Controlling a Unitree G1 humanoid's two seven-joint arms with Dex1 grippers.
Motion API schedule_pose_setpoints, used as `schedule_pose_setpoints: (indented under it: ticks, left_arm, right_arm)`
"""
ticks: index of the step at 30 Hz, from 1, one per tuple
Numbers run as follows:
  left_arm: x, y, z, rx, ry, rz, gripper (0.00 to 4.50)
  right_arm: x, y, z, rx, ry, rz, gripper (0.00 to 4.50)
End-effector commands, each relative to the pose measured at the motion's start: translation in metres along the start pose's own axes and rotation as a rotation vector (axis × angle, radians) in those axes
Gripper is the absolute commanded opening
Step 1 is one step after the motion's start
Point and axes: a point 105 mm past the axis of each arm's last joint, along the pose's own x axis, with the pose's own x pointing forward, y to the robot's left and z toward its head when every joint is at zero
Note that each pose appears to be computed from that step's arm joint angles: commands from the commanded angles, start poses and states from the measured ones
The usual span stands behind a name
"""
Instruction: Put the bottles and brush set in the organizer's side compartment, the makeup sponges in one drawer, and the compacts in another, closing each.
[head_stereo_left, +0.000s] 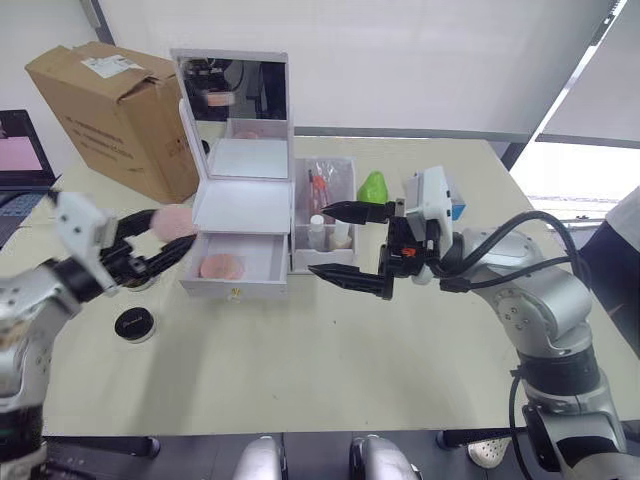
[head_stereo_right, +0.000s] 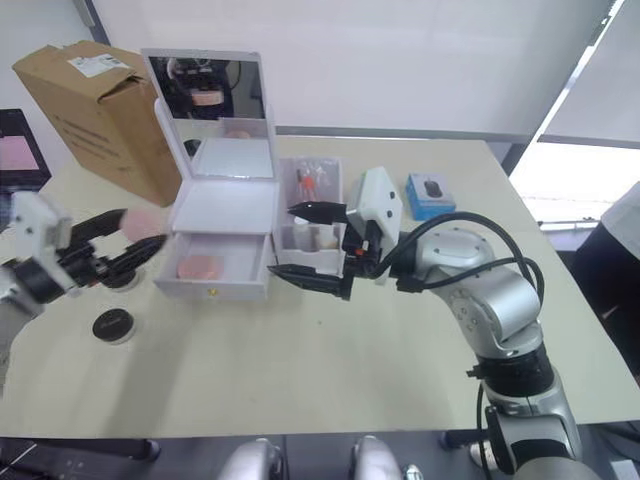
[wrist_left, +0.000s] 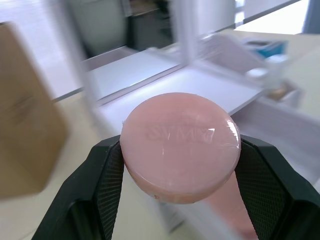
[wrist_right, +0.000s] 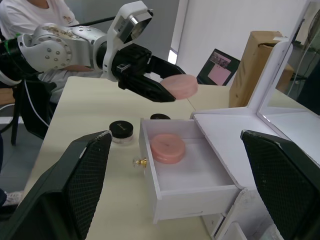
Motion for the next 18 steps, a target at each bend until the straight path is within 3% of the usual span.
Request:
schedule_pose_setpoints:
  ticks: [1,18]
  left_arm:
    - [0.016,-0.014,-0.004,0.002,0.042,-0.165,2.96]
    - [0.052,-0.018,-0.017,0.023,0.110,-0.336,2.96]
  right_arm:
    - [0.000,0.002,0.008,-0.037,-0.015,-0.004,4.50]
    - [-0.005,0.002,0.007,-0.045,0.003,-0.084,4.50]
